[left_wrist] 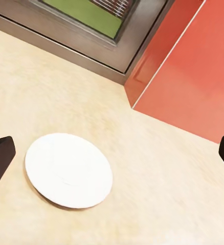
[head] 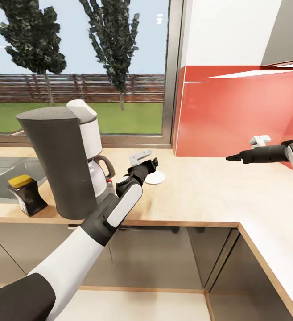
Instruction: Set up a coffee station on the kitchen countertop: keep the coffee maker on the countertop, move the bottle of coffee from the kitchen shelf to the counter next to the coffee maker, place a paper coffee filter on top of the coffee maker, put the saucer next to the coffee maker with the coffee cup on the saucer, and place the electric kettle next to the coffee maker.
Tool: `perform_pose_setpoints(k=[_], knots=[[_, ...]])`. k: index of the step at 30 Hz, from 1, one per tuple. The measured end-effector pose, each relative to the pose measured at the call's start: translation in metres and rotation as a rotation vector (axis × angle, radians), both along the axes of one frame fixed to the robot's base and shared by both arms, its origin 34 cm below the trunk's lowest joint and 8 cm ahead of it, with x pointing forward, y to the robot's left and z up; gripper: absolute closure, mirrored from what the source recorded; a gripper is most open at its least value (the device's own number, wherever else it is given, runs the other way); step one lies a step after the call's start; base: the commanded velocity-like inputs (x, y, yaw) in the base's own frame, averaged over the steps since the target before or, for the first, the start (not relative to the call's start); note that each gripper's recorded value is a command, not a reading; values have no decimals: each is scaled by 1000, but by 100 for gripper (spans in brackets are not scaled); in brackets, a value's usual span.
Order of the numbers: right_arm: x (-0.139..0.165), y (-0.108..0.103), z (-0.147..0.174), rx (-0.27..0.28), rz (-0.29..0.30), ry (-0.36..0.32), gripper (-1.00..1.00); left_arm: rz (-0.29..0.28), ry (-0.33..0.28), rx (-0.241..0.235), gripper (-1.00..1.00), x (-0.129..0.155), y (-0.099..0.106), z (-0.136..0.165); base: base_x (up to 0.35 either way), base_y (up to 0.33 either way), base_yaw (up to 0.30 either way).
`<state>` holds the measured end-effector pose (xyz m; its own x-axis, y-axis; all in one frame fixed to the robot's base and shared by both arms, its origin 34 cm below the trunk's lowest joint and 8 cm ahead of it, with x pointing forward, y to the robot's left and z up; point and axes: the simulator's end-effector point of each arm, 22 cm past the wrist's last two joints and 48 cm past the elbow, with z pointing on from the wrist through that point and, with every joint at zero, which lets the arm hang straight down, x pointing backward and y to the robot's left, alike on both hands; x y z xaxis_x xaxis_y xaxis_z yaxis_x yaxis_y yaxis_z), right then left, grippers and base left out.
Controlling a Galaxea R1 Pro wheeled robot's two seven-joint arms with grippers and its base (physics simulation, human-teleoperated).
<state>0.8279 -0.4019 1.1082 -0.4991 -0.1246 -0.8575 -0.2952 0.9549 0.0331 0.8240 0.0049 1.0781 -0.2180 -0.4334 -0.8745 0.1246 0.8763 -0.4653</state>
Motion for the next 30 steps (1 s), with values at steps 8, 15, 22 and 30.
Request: perform_pose_setpoints(k=[8,15,22,30], knots=[[0,2,-1,2,3,2,-100,-1,0,0,-100,0,0,0,80,60,0],[-1,1,-2,2,3,4,-100,-2,-3,-1,-100,-1,0,1,130,71,0],[-1,1,-4,2,1,7,-100,-3,-3,-1,-100,-1,-1,1,129,28,0],[-1,1,-4,2,1,8,-100,-4,-3,-1,-100,-1,-1,2,164,-54,0]])
